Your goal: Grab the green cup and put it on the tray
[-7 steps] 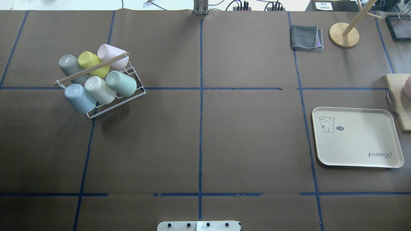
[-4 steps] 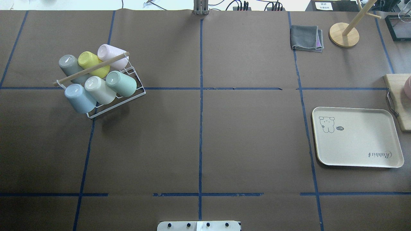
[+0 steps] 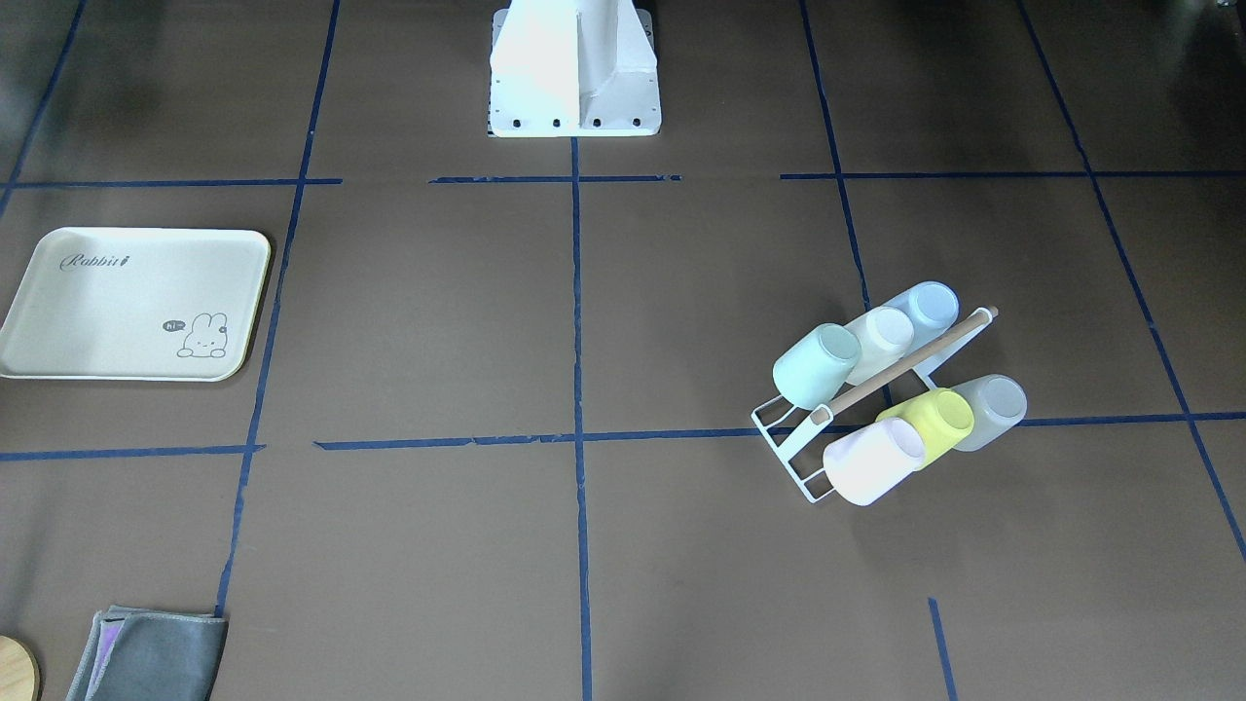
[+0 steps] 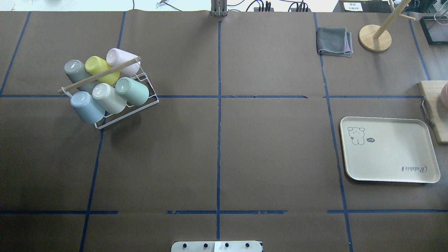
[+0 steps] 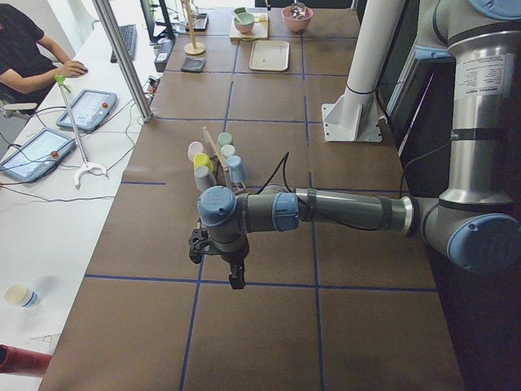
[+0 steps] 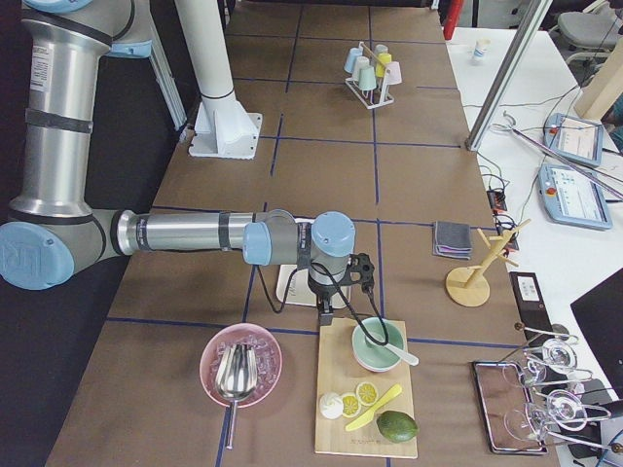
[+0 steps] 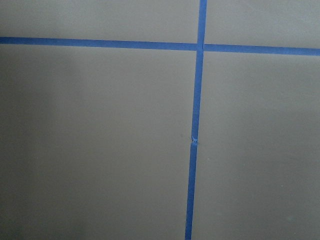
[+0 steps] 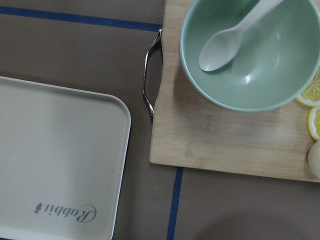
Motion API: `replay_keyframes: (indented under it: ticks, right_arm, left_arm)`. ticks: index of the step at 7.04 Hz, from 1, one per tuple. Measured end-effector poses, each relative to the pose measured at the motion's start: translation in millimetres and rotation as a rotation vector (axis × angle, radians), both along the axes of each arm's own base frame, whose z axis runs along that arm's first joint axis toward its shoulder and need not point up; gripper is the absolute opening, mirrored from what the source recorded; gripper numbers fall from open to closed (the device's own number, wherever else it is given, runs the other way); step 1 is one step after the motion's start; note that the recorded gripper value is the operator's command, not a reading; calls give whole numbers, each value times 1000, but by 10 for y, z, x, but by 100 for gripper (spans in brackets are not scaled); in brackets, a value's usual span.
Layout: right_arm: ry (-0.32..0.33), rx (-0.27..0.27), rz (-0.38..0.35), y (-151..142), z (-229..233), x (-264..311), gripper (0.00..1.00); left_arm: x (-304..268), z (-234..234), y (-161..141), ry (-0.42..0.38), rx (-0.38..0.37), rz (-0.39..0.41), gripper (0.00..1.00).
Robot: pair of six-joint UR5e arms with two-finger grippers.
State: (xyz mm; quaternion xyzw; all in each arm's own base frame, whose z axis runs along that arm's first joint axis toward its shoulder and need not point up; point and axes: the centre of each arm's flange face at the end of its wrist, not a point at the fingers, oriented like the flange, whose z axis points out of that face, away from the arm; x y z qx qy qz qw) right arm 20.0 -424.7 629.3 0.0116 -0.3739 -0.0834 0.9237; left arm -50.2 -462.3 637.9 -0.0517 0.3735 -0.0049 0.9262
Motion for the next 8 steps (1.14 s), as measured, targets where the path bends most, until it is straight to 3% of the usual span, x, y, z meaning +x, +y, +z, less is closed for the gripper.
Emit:
replay_keyframes:
  ticks: [3,8]
  right_arm:
    - [-19,-56,18,-5,110,-265,99]
    - [-81,-83,131,101,500,-783,99]
  left_arm:
    - [9,-23,-13,14,19,5,100]
    - [3,-41,-46,4,33,6,100]
